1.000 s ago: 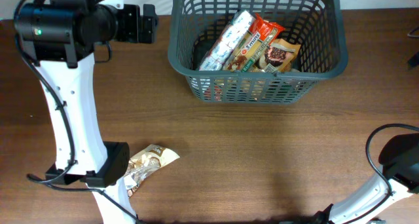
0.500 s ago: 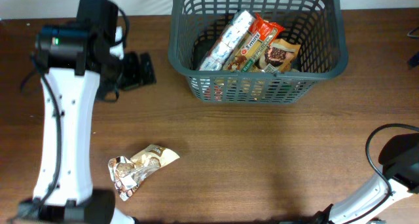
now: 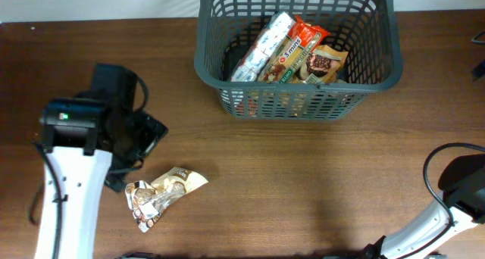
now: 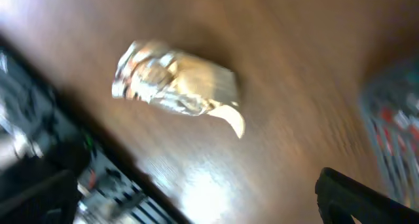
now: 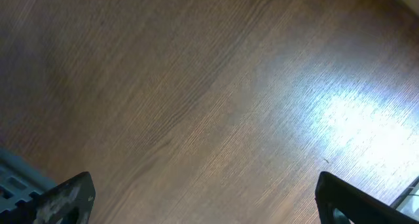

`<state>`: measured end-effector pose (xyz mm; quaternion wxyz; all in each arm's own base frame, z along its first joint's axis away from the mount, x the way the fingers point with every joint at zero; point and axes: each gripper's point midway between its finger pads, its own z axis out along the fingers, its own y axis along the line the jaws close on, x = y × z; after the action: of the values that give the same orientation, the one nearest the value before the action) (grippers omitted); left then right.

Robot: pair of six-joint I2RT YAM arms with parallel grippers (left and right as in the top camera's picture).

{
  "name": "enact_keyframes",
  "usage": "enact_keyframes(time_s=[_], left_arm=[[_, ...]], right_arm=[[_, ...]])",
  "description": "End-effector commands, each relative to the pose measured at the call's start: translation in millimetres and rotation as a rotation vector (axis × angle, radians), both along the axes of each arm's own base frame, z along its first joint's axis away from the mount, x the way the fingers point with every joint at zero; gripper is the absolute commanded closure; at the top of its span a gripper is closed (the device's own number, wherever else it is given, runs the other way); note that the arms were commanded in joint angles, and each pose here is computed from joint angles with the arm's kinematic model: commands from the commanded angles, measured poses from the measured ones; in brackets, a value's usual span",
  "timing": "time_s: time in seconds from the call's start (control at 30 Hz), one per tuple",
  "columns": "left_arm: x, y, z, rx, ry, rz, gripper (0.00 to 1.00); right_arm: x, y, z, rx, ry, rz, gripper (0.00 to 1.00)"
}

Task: Pack container
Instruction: 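Withdraw the left gripper toward the crumpled snack wrapper, then lower the left gripper onto the crumpled wrapper and close on it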

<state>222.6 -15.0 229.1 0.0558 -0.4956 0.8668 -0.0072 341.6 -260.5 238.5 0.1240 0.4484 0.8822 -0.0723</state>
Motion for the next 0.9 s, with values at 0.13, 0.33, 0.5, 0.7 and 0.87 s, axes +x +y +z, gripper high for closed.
enact_keyframes(time_s=[0.13, 0.33, 0.5, 0.7, 0.87], left_arm=[[-0.4, -2.4, -57.0, -0.060, 0.035, 0.605, 0.01], [25.8, -19.2, -102.4, -0.190, -0.020, 0.746, 0.01], [7.0, -19.8, -136.5, -0.180, 0.049, 0.840, 0.01], [-5.5, -20.3, -149.7, -0.167, 0.092, 0.843, 0.01], [-5.5, -13.7, -150.4, -0.132, 0.075, 0.845, 0.01]], right_arm=[[-1.9, 0.9, 3.7, -0.007, -0.006, -0.010, 0.01], [-1.9, 0.9, 3.7, -0.007, -0.006, -0.010, 0.01], [-1.9, 0.9, 3.7, -0.007, -0.006, -0.010, 0.01], [-1.9, 0.9, 3.7, -0.007, -0.006, -0.009, 0.01], [-1.9, 0.9, 3.7, -0.007, -0.006, -0.010, 0.01]])
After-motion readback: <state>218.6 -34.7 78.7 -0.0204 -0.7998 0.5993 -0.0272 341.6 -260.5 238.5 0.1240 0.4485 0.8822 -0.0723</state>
